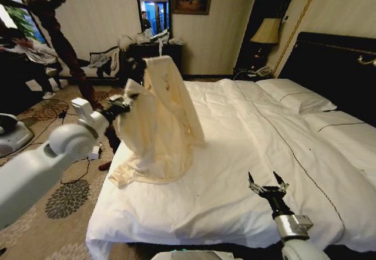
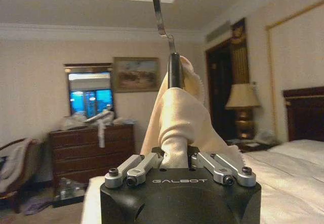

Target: Pick up the clothes from the bed and hang them on the clothes hanger.

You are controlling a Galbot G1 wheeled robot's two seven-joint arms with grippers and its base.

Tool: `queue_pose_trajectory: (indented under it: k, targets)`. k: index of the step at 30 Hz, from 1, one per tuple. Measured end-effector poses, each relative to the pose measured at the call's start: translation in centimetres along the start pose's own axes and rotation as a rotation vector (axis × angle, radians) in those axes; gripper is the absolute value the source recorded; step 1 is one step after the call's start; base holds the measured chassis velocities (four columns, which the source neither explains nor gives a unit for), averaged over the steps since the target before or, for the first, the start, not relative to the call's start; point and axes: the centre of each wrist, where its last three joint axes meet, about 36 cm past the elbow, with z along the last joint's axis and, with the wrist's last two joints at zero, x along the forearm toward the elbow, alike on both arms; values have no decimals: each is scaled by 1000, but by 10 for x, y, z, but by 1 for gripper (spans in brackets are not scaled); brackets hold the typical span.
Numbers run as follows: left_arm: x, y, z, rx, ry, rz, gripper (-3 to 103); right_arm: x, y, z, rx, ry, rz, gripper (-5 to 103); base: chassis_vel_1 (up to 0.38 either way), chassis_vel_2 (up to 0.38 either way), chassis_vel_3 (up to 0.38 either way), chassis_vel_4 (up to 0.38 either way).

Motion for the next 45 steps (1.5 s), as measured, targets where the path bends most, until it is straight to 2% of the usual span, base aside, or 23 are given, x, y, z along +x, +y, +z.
queue_pose_trajectory:
  k: [6,7,11,12,15,17,23,28,33,37,45]
  targets:
    - [-17,22,-45,32,-45,-75,17,0,0,0,-1,0,0,100,0,0,0,0]
    - [-17,22,-45,32,-45,-75,17,0,0,0,-1,0,0,100,0,0,0,0]
    - [-41,40,-76,87,-70,-122,17,-1,0,0,-2,0,0,100,0,0,0,0]
    - [-41,40,-76,87,-70,-122,17,-1,0,0,-2,0,0,100,0,0,0,0]
    - [-59,49,-103,114,-75,-166,17,-1,0,0,-2,1,0,100,0,0,0,0]
    - [-69,51,-123,118,-69,-186,17,-1,0,0,-2,1,0,100,0,0,0,0]
    - [-84,49,-154,111,-42,-200,17,-1,0,0,-2,1,0,100,0,0,0,0]
    - [-107,48,-188,139,30,-247,17,-1,0,0,-3,2,0,100,0,0,0,0]
    - [-115,54,-199,150,53,-286,17,-1,0,0,-3,2,0,100,0,0,0,0]
    - [-121,69,-202,191,88,-330,17,-1,0,0,-3,2,0,100,0,0,0,0]
    - [-127,93,-206,225,122,-401,17,-1,0,0,-3,2,0,100,0,0,0,0]
